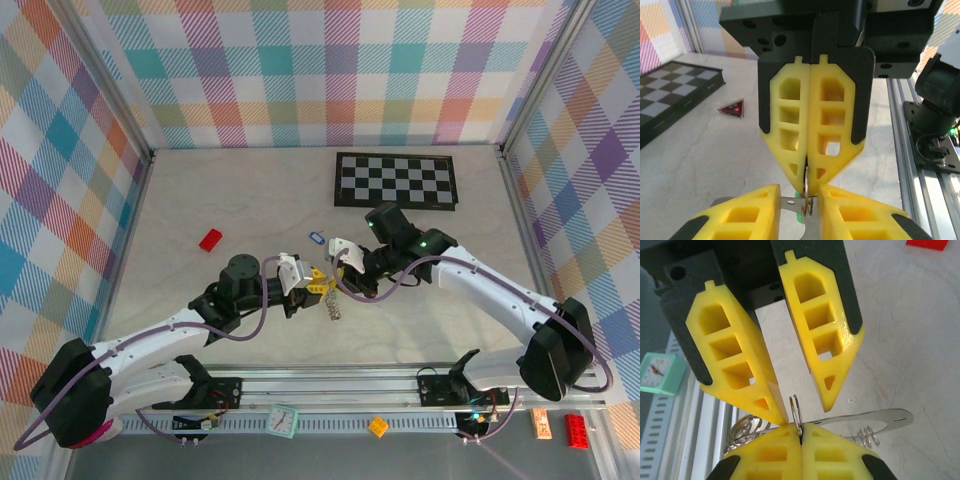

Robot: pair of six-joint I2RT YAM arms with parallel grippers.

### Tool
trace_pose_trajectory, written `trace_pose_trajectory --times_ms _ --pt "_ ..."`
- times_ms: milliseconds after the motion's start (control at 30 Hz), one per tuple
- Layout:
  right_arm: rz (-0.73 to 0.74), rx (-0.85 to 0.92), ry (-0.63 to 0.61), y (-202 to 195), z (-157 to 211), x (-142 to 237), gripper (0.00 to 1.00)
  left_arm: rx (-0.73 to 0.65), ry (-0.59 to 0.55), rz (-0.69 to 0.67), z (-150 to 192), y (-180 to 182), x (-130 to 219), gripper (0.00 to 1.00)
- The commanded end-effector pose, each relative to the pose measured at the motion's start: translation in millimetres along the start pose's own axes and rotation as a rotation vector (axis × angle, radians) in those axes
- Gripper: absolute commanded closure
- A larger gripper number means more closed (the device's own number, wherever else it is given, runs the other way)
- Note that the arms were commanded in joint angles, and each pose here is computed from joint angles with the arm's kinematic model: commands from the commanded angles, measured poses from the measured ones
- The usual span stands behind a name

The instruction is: Put the keys on the keyring

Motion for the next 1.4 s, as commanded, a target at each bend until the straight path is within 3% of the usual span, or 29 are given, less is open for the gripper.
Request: trace_pose_trajectory --times_ms 0,233,267,400,600,1000,1367 --pt "-0.008 0.047 0.045 9 -3 3 1.00 -0.030 0.006 0.008 -6 4 -2 0.80" --pt "-0.027 0.073 -0.015 17 -9 5 1.00 -0.030 0.017 0.027 -5 2 -2 1.00" --pt "-0.025 0.073 -0.028 17 -9 6 0.97 -0.030 0.015 0.028 -6 2 -2 1.00" --pt "-0.015 0.041 -0.089 16 -4 11 0.72 -0.032 -0.003 0.016 -5 1 0 1.00" --pt "0.019 -0.041 -0.181 6 13 15 0.63 -0.014 -0.082 -0.069 -4 3 6 1.00" --pt "0.107 -0.021 -0.209 2 18 9 0.65 0.104 -0.137 -0.137 0 5 8 1.00" --pt "0.135 0.027 -0.214 4 12 2 0.76 0.123 -0.132 -0.132 2 6 6 1.00"
Point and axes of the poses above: each hand's point on the last joint's axis, 136 mm out from that joint toward the fingers, its own x axis back along the fingers, its own y axis along the line the jaws close on, z = x × y, the point moved 8 cm from there along x, back along the fingers, and after that the axes turned 13 degrees about -x, right-handed, at the moved point
